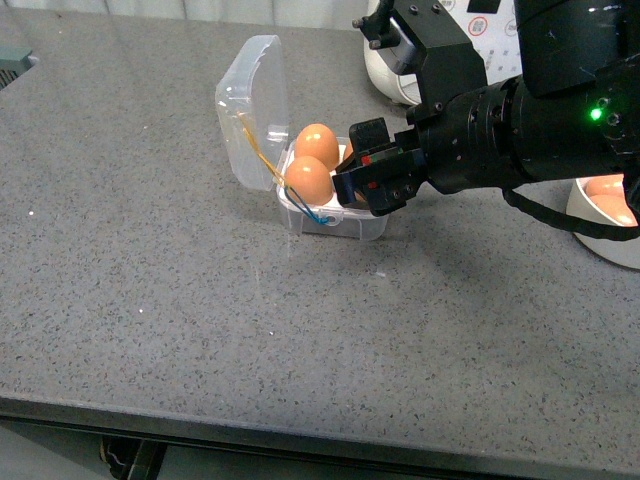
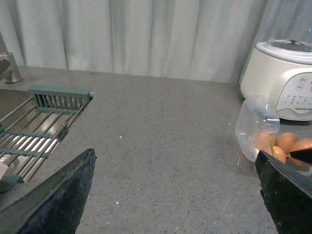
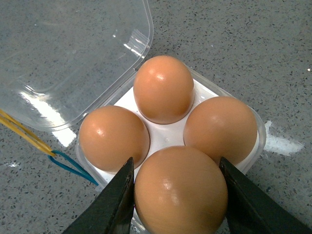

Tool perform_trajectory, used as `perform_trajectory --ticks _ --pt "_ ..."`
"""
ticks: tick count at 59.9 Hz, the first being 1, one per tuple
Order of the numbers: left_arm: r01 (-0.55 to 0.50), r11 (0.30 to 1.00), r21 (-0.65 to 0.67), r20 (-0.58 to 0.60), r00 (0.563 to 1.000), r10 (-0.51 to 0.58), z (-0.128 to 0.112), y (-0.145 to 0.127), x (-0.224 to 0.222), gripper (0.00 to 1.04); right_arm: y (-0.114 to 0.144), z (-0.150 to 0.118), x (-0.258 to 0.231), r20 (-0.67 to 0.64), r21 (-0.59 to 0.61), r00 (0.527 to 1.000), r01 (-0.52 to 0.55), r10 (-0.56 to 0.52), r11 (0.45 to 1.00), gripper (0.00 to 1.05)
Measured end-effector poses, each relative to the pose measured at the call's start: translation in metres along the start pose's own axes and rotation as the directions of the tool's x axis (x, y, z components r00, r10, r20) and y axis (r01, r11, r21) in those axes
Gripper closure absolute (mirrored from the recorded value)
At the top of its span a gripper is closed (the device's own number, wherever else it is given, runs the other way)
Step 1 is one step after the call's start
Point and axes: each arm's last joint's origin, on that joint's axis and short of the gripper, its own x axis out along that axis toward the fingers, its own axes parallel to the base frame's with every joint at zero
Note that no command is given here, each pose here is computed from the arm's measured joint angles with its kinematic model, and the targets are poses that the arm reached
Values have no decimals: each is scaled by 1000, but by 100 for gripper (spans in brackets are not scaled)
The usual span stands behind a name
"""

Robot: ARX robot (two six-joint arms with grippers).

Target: Put egg into box

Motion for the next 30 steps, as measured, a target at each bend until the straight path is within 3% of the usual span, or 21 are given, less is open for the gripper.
perform_trajectory --ticks 13,20,28,30 --pt "0 1000 0 0 1000 0 0 0 0 7 -3 1 -1 51 -37 996 73 -71 997 28" --pt "0 1000 0 0 1000 0 0 0 0 7 -7 0 -13 119 -36 978 178 -172 983 10" --pt "0 1000 0 0 1000 0 0 0 0 7 -12 6 -44 222 10 930 299 -294 954 10" --pt "0 1000 0 0 1000 0 0 0 0 7 -13 8 -66 271 49 897 349 -349 936 9"
